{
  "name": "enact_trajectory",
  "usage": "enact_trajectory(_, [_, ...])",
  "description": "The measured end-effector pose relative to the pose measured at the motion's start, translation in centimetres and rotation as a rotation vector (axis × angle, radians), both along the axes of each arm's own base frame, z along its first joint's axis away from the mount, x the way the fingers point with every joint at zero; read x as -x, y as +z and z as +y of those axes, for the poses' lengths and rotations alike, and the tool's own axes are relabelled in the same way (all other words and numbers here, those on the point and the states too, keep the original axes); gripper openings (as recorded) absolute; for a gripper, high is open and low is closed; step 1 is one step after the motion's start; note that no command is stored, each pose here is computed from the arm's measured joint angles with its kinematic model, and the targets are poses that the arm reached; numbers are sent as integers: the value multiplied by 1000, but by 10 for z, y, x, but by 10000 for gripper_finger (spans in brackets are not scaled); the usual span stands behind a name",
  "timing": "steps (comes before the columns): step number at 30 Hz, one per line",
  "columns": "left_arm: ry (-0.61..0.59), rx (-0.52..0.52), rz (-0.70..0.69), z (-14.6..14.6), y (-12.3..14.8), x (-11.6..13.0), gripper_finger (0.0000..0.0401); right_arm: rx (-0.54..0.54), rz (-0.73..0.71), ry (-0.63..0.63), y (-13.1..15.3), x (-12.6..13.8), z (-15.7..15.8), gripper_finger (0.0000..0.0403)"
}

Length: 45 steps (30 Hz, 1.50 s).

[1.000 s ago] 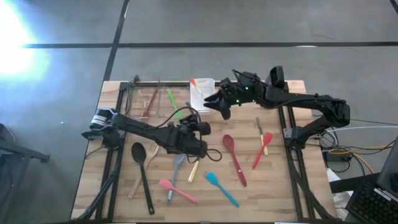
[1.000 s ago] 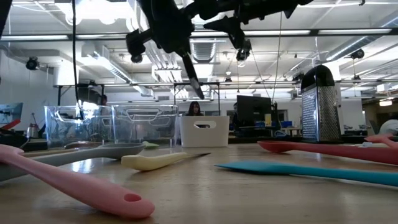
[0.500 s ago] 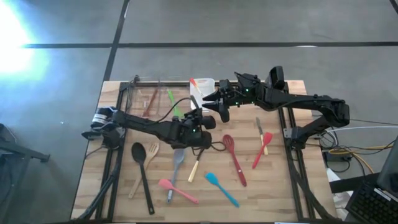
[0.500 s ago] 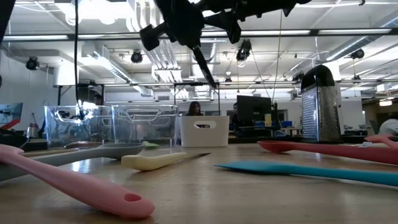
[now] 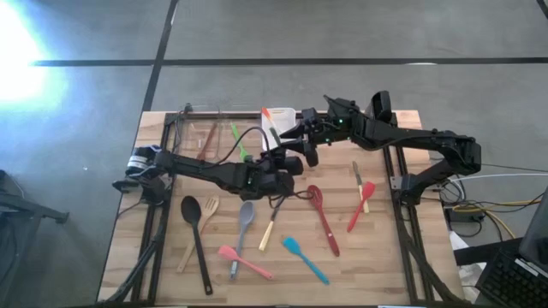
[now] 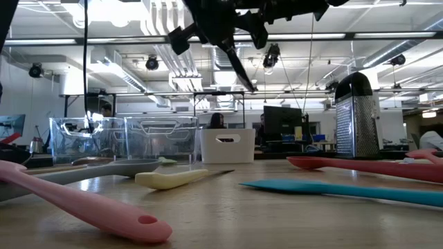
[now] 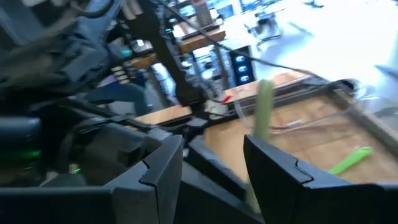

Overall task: Pick & Place Kitchen Items
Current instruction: Put the green table knife into the white bin

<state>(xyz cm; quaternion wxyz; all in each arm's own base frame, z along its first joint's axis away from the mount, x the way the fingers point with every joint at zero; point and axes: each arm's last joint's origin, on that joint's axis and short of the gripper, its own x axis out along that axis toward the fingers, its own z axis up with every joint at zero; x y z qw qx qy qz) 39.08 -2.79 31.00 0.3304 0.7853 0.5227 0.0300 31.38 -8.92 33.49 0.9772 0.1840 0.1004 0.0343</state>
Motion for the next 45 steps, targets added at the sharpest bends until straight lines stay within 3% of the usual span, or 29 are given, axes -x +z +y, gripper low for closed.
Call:
enact_trajectory(16, [-48,36,-51,-25,-11,3,52,-17,-40,202,9,20,-20,164])
enact_trajectory(35, [-160,-49,-105,-32,-20,8,52,2,59,198,-5,27,-33,164])
enact_trajectory(45, [-248,-62,-122,-30,-13,4,52,-11,34,295,-6,25,-33,164])
